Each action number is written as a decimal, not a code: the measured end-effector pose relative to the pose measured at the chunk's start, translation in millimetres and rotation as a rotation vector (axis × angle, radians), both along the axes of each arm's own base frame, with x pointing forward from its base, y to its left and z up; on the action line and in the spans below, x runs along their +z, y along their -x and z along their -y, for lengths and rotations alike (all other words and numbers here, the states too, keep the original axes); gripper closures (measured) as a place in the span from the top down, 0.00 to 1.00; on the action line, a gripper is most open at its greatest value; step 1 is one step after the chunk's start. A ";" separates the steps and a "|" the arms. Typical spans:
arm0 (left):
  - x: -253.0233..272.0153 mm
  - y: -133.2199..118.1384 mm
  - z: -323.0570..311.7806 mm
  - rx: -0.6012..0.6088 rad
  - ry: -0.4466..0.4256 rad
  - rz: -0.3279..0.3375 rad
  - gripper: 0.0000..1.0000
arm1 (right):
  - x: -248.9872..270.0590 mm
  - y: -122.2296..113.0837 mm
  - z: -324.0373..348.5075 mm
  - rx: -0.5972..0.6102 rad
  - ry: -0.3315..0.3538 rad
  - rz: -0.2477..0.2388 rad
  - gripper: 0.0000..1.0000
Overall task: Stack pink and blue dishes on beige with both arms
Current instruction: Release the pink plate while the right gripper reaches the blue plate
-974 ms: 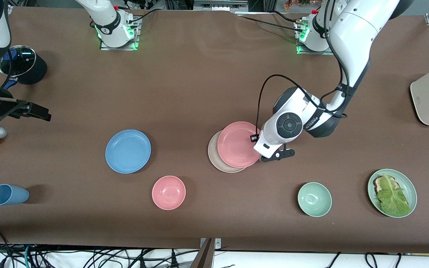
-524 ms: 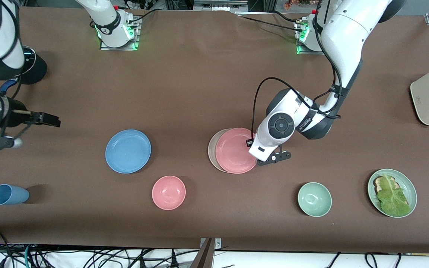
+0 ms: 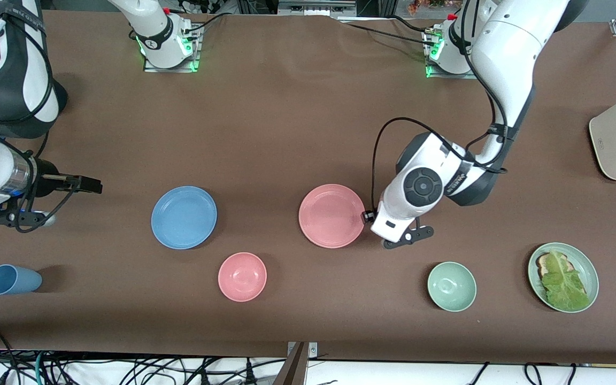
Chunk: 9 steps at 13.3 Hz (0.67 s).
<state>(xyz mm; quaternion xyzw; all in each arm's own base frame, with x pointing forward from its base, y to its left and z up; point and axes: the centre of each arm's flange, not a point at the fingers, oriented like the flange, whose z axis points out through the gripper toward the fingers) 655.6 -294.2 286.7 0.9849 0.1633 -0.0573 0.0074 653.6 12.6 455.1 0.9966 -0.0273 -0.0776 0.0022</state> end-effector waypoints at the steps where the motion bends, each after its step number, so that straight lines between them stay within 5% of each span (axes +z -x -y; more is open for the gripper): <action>1: 4.7 -4.3 -10.5 0.008 -0.002 0.000 0.99 | -12.8 1.0 0.1 0.000 0.000 -0.003 1.00; 9: 40.3 -36.9 -137.1 0.039 -0.015 -0.015 1.00 | -143.7 -11.0 -17.3 0.017 -0.006 0.070 1.00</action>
